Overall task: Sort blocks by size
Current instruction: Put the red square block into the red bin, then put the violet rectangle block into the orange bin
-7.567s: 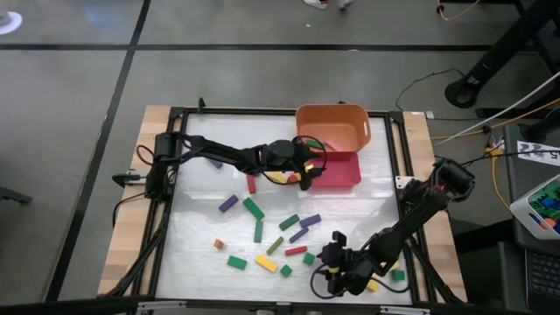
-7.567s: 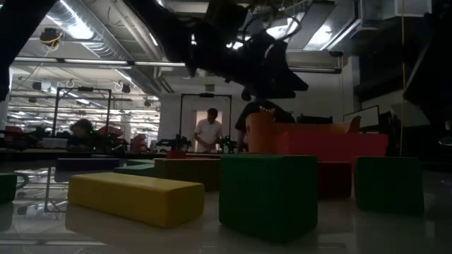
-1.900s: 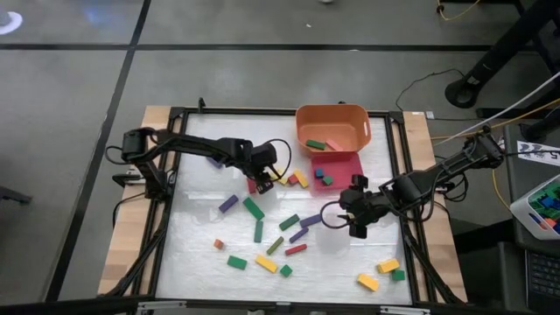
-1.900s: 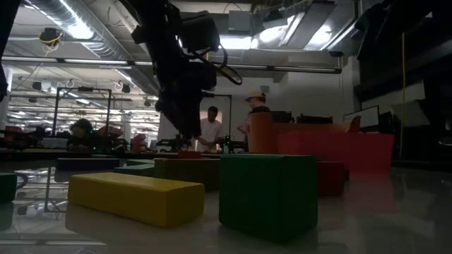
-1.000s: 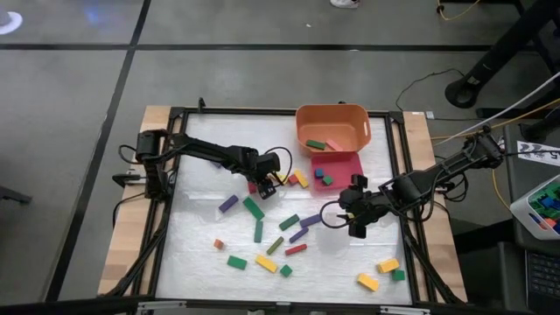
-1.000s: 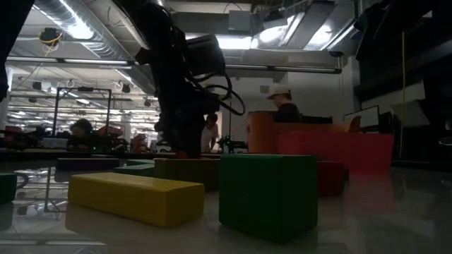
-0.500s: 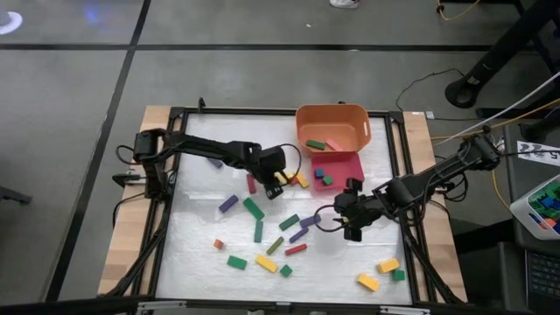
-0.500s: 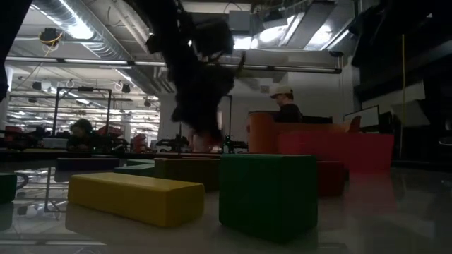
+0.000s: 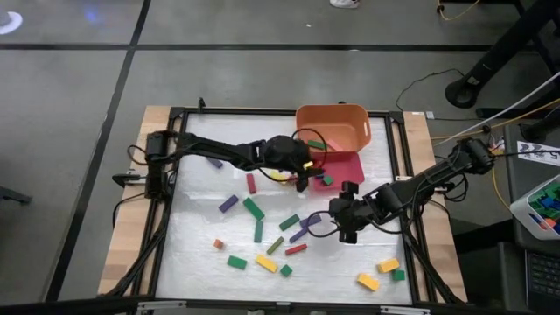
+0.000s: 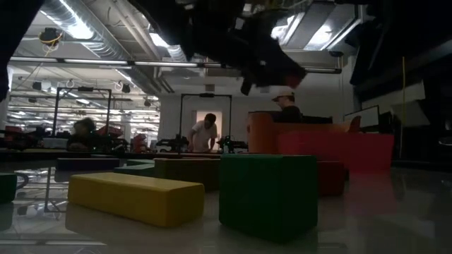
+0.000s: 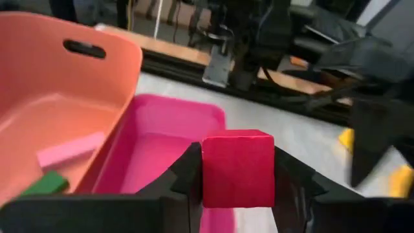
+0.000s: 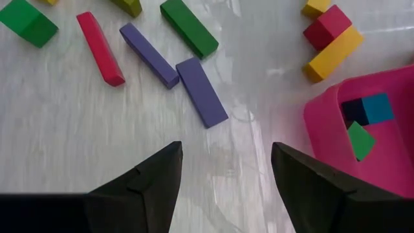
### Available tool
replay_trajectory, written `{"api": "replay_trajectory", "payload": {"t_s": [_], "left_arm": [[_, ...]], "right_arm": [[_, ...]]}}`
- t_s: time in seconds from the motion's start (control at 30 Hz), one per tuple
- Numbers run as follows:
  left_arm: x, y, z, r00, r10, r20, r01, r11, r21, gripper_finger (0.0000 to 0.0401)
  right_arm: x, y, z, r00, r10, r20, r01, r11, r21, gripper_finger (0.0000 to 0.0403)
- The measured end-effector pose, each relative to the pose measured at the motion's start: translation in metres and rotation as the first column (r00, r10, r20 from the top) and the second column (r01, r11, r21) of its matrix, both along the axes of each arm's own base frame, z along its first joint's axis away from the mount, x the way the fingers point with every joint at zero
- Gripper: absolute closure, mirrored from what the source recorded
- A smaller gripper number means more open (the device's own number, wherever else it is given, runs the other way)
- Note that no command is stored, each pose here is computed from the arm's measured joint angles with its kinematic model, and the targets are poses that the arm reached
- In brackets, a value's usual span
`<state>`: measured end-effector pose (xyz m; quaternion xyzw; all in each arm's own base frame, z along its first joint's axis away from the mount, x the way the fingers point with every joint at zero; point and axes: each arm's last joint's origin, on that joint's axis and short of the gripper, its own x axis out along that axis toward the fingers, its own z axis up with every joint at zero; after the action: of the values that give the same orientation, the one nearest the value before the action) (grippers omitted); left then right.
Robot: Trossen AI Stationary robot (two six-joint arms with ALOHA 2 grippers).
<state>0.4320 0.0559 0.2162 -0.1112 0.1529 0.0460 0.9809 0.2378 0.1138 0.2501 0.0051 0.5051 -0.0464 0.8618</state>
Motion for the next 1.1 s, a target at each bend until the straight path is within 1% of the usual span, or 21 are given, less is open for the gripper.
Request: {"api": "replay_trajectory", "payload": {"t_s": [0.17, 0.27, 0.4, 0.53, 0.63, 0.73, 0.8, 0.9, 1.0, 1.1], "left_arm": [[0.011, 0.003, -0.029, 1.0, 0.007, 0.005, -0.008, 0.995, 0.101, 0.0254], [0.015, 0.004, -0.041, 0.999, 0.028, -0.023, -0.024, 0.988, 0.155, 0.0236], [0.016, 0.006, -0.055, 0.994, 0.09, -0.067, -0.077, 0.981, 0.177, 0.022], [0.016, 0.007, -0.056, 0.993, 0.103, -0.063, -0.09, 0.979, 0.181, 0.0206], [0.015, 0.007, -0.047, 0.994, 0.097, -0.055, -0.085, 0.976, 0.199, 0.02], [0.009, 0.006, -0.027, 0.995, 0.092, -0.039, -0.082, 0.973, 0.215, 0.02], [0.003, 0.005, -0.013, 0.994, 0.091, -0.053, -0.078, 0.974, 0.215, 0.0203], [-0.01, 0.003, 0.006, 0.988, 0.09, -0.126, -0.062, 0.976, 0.21, 0.0207], [-0.029, 0.0, 0.026, 0.974, 0.092, -0.207, -0.052, 0.98, 0.192, 0.0211], [-0.049, -0.003, 0.041, 0.949, 0.096, -0.3, -0.049, 0.986, 0.159, 0.0215]], "right_arm": [[0.0, 0.0, 0.0, 1.0, -0.001, 0.001, 0.001, 1.0, 0.001, 0.0166], [0.0, 0.0, 0.0, 1.0, 0.0, 0.002, 0.0, 1.0, 0.001, 0.0166], [0.0, 0.0, 0.0, 1.0, 0.0, 0.005, 0.0, 1.0, 0.002, 0.0166], [0.001, 0.0, 0.0, 1.0, 0.012, 0.011, -0.012, 1.0, -0.003, 0.0166], [0.005, 0.002, 0.001, 0.998, 0.053, 0.042, -0.053, 0.999, -0.013, 0.0166], [0.012, 0.006, -0.001, 0.99, 0.12, 0.075, -0.117, 0.992, -0.039, 0.0166], [0.018, 0.009, -0.004, 0.982, 0.169, 0.089, -0.163, 0.984, -0.069, 0.0166], [0.028, 0.014, -0.016, 0.97, 0.232, 0.072, -0.223, 0.968, -0.115, 0.0166], [0.037, 0.018, -0.031, 0.958, 0.283, 0.037, -0.275, 0.949, -0.154, 0.0166], [0.046, 0.023, -0.048, 0.95, 0.313, 0.004, -0.307, 0.934, -0.184, 0.0166]]}}
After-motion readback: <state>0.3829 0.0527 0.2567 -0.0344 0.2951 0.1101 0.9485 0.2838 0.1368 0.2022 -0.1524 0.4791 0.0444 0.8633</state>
